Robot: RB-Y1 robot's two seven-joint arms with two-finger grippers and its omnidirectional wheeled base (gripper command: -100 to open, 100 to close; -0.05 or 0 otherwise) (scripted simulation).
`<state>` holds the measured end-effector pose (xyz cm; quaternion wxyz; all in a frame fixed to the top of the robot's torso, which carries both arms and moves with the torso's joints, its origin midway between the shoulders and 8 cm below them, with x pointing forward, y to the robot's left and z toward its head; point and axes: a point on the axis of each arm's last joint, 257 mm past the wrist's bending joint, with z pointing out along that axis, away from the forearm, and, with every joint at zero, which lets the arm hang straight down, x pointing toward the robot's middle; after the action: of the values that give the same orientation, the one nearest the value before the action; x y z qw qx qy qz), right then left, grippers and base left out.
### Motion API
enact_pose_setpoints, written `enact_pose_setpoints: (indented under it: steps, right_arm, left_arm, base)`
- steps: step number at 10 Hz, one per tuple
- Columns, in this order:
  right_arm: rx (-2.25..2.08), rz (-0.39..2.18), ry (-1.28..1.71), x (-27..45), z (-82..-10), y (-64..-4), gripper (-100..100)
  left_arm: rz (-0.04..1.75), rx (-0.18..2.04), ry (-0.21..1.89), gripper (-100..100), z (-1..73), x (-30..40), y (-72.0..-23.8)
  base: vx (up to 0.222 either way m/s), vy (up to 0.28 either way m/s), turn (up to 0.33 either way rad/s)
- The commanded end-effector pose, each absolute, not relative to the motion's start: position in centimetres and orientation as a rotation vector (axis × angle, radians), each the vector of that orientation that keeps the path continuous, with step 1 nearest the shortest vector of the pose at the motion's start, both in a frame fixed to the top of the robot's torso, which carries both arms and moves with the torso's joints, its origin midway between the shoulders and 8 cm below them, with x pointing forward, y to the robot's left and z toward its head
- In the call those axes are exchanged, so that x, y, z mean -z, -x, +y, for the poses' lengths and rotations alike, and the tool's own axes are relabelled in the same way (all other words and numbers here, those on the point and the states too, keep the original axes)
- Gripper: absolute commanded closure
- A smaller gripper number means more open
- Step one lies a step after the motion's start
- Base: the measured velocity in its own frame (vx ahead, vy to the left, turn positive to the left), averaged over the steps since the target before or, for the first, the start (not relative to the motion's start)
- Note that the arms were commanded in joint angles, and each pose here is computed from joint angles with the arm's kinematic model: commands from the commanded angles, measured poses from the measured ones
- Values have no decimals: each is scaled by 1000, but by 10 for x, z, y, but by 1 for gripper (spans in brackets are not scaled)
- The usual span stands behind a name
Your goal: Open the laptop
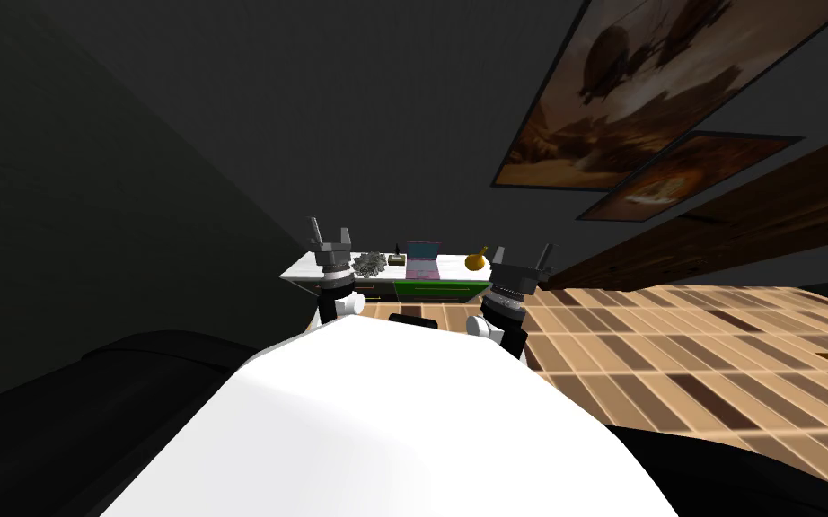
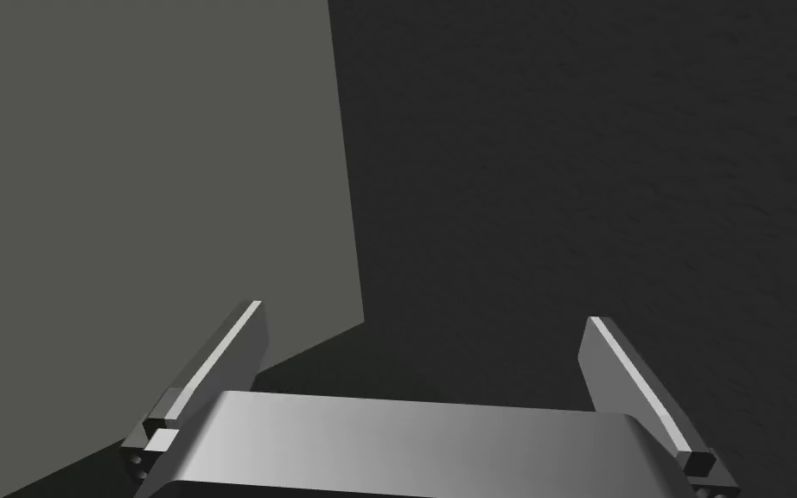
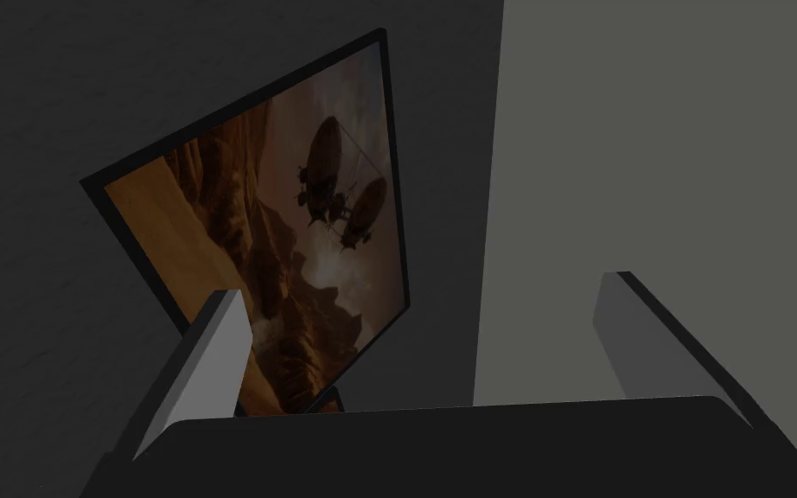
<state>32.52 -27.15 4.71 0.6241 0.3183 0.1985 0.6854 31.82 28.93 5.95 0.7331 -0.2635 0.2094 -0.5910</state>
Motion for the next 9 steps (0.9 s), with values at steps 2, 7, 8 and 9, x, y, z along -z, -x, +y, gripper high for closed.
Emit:
enact_pose_setpoints:
  steps: [2, 7, 8, 9]
  right_arm:
    - [-1573, 455, -731, -47, -272, -325, 0]
    - [-1573, 455, -730, -47, -272, -325, 0]
    - [-1573, 455, -730, -47, -272, -325, 0]
    - [-1573, 455, -730, -47, -272, -325, 0]
  left_arm:
    - [461, 1300, 579, 0, 289, -60, -318]
    - [460, 1300, 579, 0, 289, -60, -318]
    - [460, 1300, 579, 0, 289, -60, -318]
    - [460, 1300, 579, 0, 289, -60, -318]
  base:
    - [0, 0, 0]
    - [0, 0, 0]
    - [0, 0, 0]
    - [0, 0, 0]
